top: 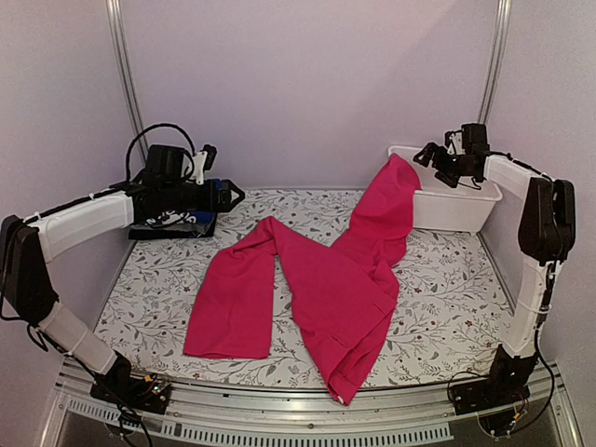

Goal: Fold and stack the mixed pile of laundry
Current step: Adjust the crumpled trousers at the center of the board.

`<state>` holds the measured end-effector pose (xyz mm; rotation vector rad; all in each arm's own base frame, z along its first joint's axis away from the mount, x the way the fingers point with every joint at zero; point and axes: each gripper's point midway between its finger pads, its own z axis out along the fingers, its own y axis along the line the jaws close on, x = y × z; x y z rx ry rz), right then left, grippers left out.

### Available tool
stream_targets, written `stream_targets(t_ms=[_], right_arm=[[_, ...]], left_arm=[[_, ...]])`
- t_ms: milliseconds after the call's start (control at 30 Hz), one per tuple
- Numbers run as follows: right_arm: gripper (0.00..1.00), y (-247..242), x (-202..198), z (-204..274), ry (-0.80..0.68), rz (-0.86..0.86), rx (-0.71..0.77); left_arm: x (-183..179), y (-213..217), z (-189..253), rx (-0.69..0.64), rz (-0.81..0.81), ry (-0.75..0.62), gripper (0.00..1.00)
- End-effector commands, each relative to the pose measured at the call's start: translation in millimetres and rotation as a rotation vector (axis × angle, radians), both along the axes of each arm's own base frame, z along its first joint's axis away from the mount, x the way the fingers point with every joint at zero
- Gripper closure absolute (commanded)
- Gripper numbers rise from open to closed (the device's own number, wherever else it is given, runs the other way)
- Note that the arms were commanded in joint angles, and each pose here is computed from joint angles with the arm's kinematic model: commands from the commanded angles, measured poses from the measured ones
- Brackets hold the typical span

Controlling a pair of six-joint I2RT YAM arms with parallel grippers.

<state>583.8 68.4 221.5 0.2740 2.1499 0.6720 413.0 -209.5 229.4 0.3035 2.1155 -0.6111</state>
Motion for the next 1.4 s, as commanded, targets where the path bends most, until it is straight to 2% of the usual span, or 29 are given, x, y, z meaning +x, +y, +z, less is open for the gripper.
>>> stream_targets(t_ms=[0,100,267,467,533,667,767,900,1100,1233,1333,1367], right_arm=[[0.01,2.3,25.5,-8.5,-0.071,0.137,0.099],[0.01,6.9,37.7,-12.9,-0.086,0.187,0.135],[0.02,29.6,46.3,-36.1,-0.054,0.296,0.315],[0.13,45.1,51.2,-52.9,-0.014,0.344,0.449],[0.29,48.0,53.4,-54.7,-0.014,0.352,0.453],[0.77,47.1,56.7,-49.9,-0.033,0.353,0.445],[1.00,43.0,57.9,-33.2,-0.075,0.348,0.418],[1.00,38.9,56.6,1.8,-0.158,0.353,0.370],[1.00,46.4,36.0,108.1,-0.366,0.399,0.305],[1.00,86.7,1.9,160.2,-0.437,0.500,0.292],[1.00,126.8,-31.3,178.6,-0.456,0.575,0.268],[1.00,139.8,-41.0,171.8,-0.421,0.591,0.261]], left_arm=[[5.3,-4.6,7.9,0.021,-0.008,-0.022,0.00],[6.7,-3.1,6.2,0.027,0.001,-0.018,0.00],[7.4,-1.0,-0.4,0.035,0.015,-0.003,0.00],[9.5,-0.1,-7.4,0.039,0.026,0.009,0.00],[11.0,-0.4,-7.6,0.038,0.027,0.007,0.00],[11.8,-0.3,-8.6,0.042,0.029,0.007,0.00],[11.8,-0.1,-8.8,0.044,0.030,0.007,0.00],[11.7,1.3,-10.0,0.049,0.032,0.008,0.00],[10.5,1.9,-9.0,0.047,0.034,0.004,0.00],[4.6,-1.0,-13.4,0.045,0.006,0.014,0.00],[-1.7,0.8,-21.1,0.050,0.001,0.031,0.00],[-4.2,0.7,-22.9,0.050,-0.004,0.035,0.00]])
